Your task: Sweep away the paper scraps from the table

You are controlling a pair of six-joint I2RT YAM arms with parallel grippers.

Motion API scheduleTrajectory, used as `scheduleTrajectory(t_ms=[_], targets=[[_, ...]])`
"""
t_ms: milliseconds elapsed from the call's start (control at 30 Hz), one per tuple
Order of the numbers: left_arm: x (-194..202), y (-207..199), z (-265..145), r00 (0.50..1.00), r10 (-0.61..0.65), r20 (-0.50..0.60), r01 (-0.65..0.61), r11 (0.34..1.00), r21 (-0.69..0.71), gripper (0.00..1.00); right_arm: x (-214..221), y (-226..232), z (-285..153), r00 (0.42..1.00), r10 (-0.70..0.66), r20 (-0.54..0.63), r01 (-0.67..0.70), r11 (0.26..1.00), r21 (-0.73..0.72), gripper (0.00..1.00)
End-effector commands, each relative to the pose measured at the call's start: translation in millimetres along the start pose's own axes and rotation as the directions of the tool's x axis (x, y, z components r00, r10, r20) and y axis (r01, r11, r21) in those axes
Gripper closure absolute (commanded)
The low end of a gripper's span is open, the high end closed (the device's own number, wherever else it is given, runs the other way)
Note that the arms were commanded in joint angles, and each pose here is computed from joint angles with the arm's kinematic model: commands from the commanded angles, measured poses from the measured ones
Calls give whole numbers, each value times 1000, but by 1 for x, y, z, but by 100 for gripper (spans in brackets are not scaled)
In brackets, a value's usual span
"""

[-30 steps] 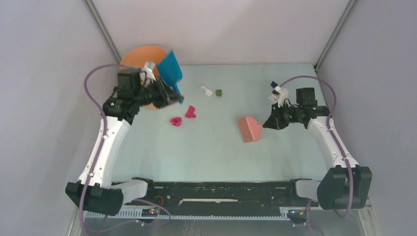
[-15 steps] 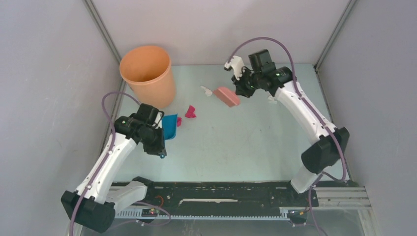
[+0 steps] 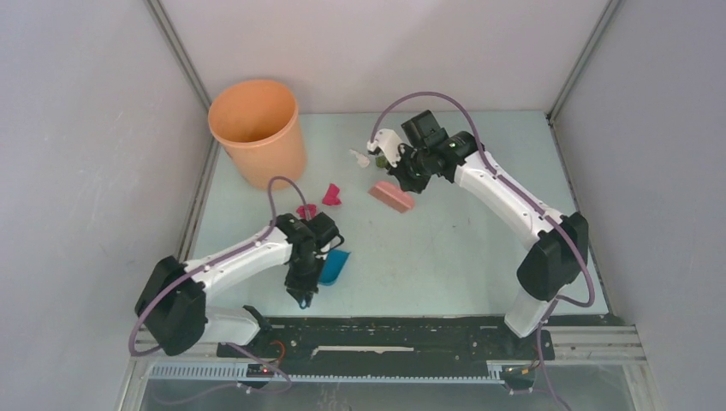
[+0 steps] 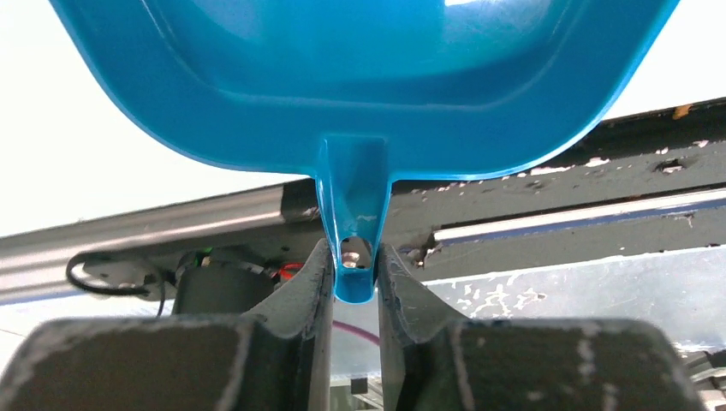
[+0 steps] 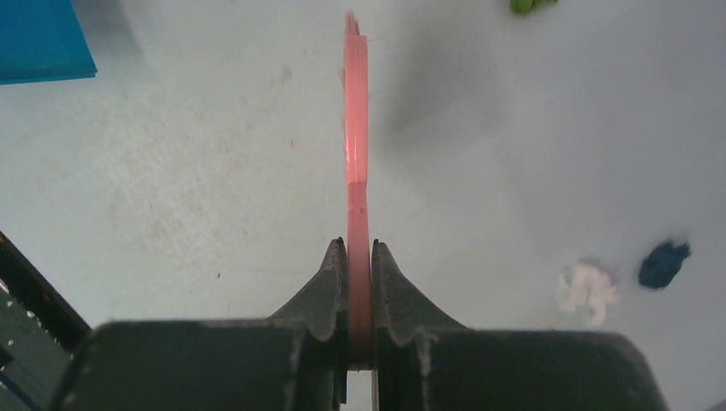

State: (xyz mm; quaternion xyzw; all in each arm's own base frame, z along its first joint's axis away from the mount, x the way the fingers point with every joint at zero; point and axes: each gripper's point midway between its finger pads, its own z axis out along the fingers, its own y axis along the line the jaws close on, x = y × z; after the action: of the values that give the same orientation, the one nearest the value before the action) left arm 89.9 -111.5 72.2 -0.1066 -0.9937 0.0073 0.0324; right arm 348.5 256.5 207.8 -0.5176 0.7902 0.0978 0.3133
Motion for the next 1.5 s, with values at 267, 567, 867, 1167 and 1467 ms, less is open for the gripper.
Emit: scheduleTrajectory(t_ms=[267,567,867,1167,1467], targets=[[-45,-59,38,985,47,168,-63,993,96,74,33,-1,-56,993,92,70,-99,991,95,100],[-53,-64,46,929,36,368,-52,998,33,52,46,1,-60,987,146,70,-152,985,78,100],[-50,-72,41,887,-15,461,-40,993,110,60,50,9,-52,983,171,62,-173,984,43,100],[-42,-65,50,915,0,404,-18,999,42,65,38,17,-45,988,135,69,-138,990,40,100],[-34,-52,24,910,-55,410,54,998,13,88,-1,28,-36,993,57,104,-58,998,3,100]])
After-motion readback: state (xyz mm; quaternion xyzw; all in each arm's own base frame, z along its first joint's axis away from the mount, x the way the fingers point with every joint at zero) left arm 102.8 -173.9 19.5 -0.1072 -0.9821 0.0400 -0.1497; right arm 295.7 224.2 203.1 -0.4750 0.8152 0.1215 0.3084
